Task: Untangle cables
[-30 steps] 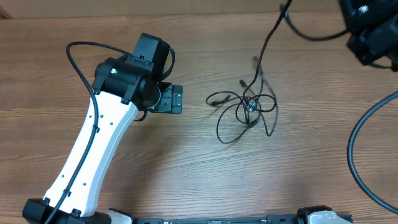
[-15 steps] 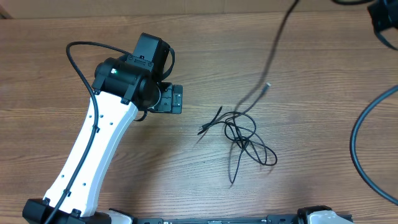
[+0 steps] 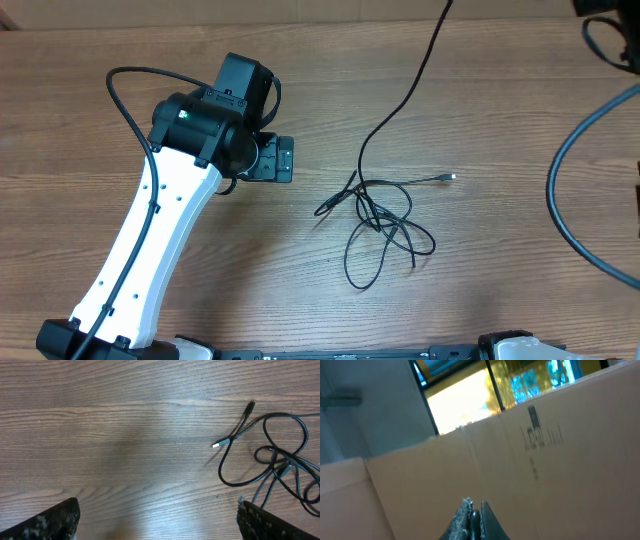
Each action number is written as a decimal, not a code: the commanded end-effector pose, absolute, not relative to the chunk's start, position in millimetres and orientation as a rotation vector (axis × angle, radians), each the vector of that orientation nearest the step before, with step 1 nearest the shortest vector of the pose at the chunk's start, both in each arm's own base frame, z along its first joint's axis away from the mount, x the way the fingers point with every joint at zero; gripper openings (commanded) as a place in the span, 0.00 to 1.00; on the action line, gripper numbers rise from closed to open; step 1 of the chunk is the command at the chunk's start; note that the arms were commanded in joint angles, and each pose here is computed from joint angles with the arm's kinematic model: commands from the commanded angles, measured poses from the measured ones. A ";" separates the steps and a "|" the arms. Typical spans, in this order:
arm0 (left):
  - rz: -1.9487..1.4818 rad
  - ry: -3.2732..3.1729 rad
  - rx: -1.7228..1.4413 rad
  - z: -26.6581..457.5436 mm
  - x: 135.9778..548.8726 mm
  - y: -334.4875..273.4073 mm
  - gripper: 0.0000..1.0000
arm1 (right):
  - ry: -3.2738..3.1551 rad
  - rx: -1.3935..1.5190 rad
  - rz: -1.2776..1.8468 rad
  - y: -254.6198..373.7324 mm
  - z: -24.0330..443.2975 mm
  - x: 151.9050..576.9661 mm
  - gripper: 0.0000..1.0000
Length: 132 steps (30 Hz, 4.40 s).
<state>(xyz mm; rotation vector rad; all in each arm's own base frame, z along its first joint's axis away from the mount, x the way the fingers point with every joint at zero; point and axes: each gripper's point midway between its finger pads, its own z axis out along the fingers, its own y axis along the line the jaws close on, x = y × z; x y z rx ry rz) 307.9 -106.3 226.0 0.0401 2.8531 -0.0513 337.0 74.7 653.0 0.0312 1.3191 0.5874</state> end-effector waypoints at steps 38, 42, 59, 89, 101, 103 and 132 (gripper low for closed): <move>-1.141 2.033 1.143 251.1 355.1 -311.5 0.04 | 1.431 -0.076 0.769 102.9 634.9 321.7 0.04; -1.158 1.983 1.118 280.3 348.2 -306.3 0.04 | 1.521 0.175 0.581 57.3 606.0 342.8 0.04; -0.817 1.421 0.888 515.6 275.8 -227.3 0.04 | 2.135 0.453 0.328 20.8 445.6 336.3 1.00; -1.205 1.469 -0.416 572.2 323.9 -141.2 0.04 | 1.901 -0.904 0.924 161.0 459.3 264.7 1.00; -1.272 1.172 -0.413 634.3 312.3 -122.2 0.04 | 1.855 -0.974 0.950 178.1 462.3 260.0 1.00; -1.290 1.173 -0.419 634.2 312.0 -123.2 0.04 | 1.853 -0.975 0.953 178.4 462.7 259.6 1.00; -1.648 1.698 -0.230 534.0 330.0 -273.4 0.04 | 1.772 -1.024 1.044 191.9 467.7 266.0 1.00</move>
